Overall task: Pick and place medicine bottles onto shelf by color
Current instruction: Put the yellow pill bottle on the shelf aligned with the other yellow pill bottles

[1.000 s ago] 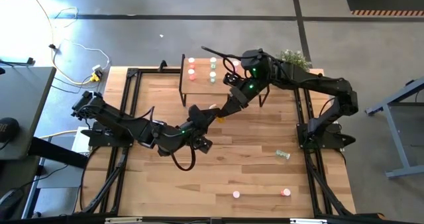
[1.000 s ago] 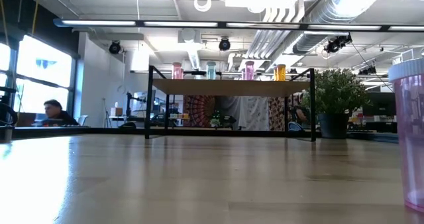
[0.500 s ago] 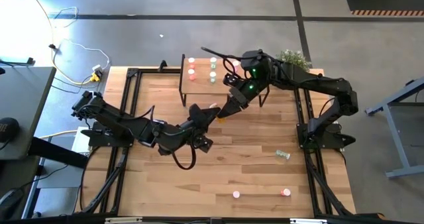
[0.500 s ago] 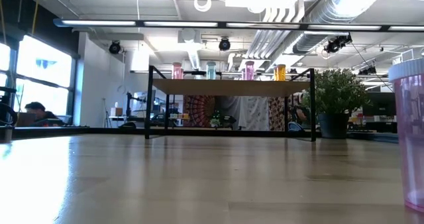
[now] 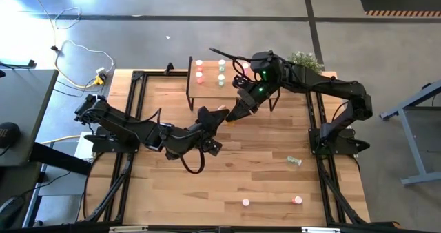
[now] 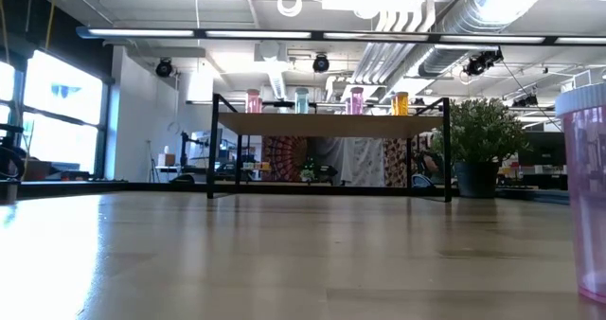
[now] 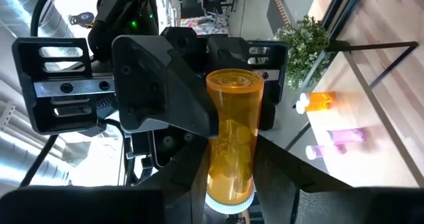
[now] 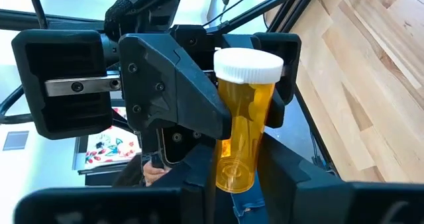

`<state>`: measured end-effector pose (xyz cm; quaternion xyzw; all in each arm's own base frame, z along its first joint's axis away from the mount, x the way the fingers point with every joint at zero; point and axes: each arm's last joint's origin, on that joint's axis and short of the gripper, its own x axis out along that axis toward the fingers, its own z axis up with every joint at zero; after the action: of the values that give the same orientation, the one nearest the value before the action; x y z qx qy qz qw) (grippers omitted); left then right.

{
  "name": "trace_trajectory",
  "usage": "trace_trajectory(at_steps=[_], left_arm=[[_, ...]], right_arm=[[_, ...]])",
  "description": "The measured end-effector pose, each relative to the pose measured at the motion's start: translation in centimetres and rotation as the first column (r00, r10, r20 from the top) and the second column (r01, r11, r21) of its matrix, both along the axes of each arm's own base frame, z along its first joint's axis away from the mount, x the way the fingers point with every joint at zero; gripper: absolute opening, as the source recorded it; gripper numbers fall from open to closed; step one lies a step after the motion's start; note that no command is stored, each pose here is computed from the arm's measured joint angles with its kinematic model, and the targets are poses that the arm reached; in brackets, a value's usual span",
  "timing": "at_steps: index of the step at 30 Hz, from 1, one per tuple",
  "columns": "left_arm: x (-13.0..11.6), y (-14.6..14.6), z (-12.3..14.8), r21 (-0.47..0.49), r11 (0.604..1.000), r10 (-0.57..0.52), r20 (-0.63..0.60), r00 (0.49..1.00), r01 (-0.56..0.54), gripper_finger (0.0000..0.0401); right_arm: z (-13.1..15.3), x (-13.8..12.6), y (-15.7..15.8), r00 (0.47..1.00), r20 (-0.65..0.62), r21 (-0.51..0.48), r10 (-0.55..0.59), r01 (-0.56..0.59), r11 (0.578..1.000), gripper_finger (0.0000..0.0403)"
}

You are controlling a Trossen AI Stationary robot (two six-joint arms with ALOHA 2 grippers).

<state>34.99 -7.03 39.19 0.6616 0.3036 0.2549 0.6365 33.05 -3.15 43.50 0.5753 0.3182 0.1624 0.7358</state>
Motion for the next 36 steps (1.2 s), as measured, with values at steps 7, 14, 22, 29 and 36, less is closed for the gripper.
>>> trace_trajectory(at_steps=[7, 14, 22, 29, 36], left_arm=[[0.0, 0.0, 0.0, -0.019, 1.000, 0.002, 0.020, 1.000, -0.002, 0.0094], [0.0, 0.1, 0.0, -0.061, 0.998, 0.007, 0.066, 0.998, -0.003, 0.0138], [-0.2, 0.1, 0.0, -0.096, 0.990, 0.117, 0.117, 0.986, -0.106, 0.0204], [-0.5, -0.2, 0.2, -0.160, 0.975, 0.183, 0.202, 0.962, -0.152, 0.0208], [-0.6, -0.3, 0.5, -0.174, 0.970, 0.207, 0.234, 0.950, -0.168, 0.0205]], right_arm=[[0.0, 0.0, 0.0, 1.000, -0.001, 0.000, 0.000, 0.000, 1.000, 0.0070], [0.0, 0.0, 0.0, 1.000, 0.004, -0.005, -0.007, 0.007, 1.000, 0.0069], [0.0, 0.1, -0.1, 0.999, 0.006, -0.023, -0.034, 0.034, 0.999, 0.0069], [-0.1, 0.1, -0.5, 0.996, 0.026, -0.083, -0.091, 0.093, 0.992, 0.0068], [0.3, -0.8, -2.5, 0.974, 0.067, -0.183, -0.215, 0.224, 0.957, 0.0068]])
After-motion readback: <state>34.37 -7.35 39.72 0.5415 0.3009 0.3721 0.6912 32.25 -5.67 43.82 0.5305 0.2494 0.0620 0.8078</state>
